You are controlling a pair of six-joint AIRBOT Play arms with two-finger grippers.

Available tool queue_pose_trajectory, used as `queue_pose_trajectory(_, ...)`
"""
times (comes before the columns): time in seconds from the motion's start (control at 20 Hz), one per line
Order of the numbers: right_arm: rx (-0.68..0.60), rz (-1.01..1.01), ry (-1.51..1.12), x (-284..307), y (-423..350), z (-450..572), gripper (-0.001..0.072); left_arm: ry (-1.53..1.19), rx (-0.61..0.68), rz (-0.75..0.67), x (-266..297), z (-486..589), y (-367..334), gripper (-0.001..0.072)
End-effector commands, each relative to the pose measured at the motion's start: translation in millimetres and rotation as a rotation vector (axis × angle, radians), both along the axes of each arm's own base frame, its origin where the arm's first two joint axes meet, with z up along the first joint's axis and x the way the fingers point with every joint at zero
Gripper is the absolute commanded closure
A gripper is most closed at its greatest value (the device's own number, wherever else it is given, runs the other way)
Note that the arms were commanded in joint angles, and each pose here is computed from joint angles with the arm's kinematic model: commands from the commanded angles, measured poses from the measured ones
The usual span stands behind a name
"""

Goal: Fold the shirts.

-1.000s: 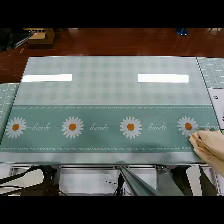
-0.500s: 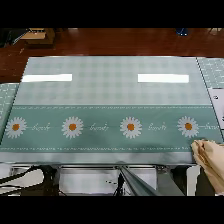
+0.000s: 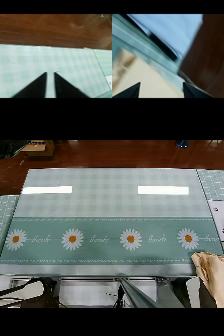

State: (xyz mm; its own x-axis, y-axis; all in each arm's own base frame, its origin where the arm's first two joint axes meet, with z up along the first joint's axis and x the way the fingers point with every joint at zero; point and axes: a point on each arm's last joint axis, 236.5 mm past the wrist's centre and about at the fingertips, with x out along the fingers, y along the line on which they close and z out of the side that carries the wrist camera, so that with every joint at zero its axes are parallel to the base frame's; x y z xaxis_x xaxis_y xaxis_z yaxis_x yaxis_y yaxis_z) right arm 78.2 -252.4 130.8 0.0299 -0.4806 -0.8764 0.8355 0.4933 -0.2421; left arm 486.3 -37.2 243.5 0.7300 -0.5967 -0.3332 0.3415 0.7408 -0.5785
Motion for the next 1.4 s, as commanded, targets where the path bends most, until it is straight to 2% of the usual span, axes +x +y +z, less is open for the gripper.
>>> queue_pose_trajectory(0.0, -0.031, 0.418, -0.42, 173.4, 30.3, 80.4, 0.0141, -0.038, 0.038, -0.125, -9.3, 0.7, -39.7, 0.0208)
queue_pose_trajectory(0.05, 0.014, 0.534, -0.44, 208.3, 56.6, 83.3, 0.0141, -0.046, 0.061, -0.173, -12.9, -1.9, -59.6, 0.0178)
queue_pose_trajectory(0.1, 0.06, 0.65, -0.431, 238.6, 87.9, 77.5, 0.0141, -0.033, 0.115, -0.217, -17.8, -11.9, -78.9, 0.0178)
queue_pose_trajectory(0.15, 0.108, 0.76, -0.399, 262.0, 121.2, 64.3, 0.0141, 0.005, 0.218, -0.251, -23.6, -32.7, -92.5, 0.0178)
queue_pose_trajectory(0.35, 0.186, 1.055, -0.169, 299.7, 214.9, 5.8, 0.0133, 0.321, 0.608, -0.163, -52.2, -115.8, -91.0, 0.0161)
queue_pose_trajectory(0.4, 0.192, 1.099, -0.105, 300.3, 228.1, -7.1, 0.0131, 0.355, 0.665, -0.18, -62.5, -123.7, -95.7, 0.0038)
queue_pose_trajectory(0.45, 0.21, 1.131, -0.046, 299.3, 239.3, -20.4, 0.0118, 0.379, 0.698, -0.212, -72.5, -129.2, -102.6, -0.0013)
queue_pose_trajectory(0.5, 0.245, 1.153, 0.009, 296.7, 250.4, -34.8, 0.0118, 0.399, 0.727, -0.245, -81.6, -134.2, -108.8, -0.0013)
queue_pose_trajectory(0.75, 0.342, 1.183, 0.092, 295.6, 274.3, -66.4, 0.0118, 0.46, 0.773, -0.288, -96.7, -147.7, -115.7, -0.0013)
queue_pose_trajectory(1.35, 0.336, 1.183, 0.095, 295.8, 272.9, -66.5, 0.0119, 0.47, 0.775, -0.292, -95.6, -152.2, -116.0, -0.0013)
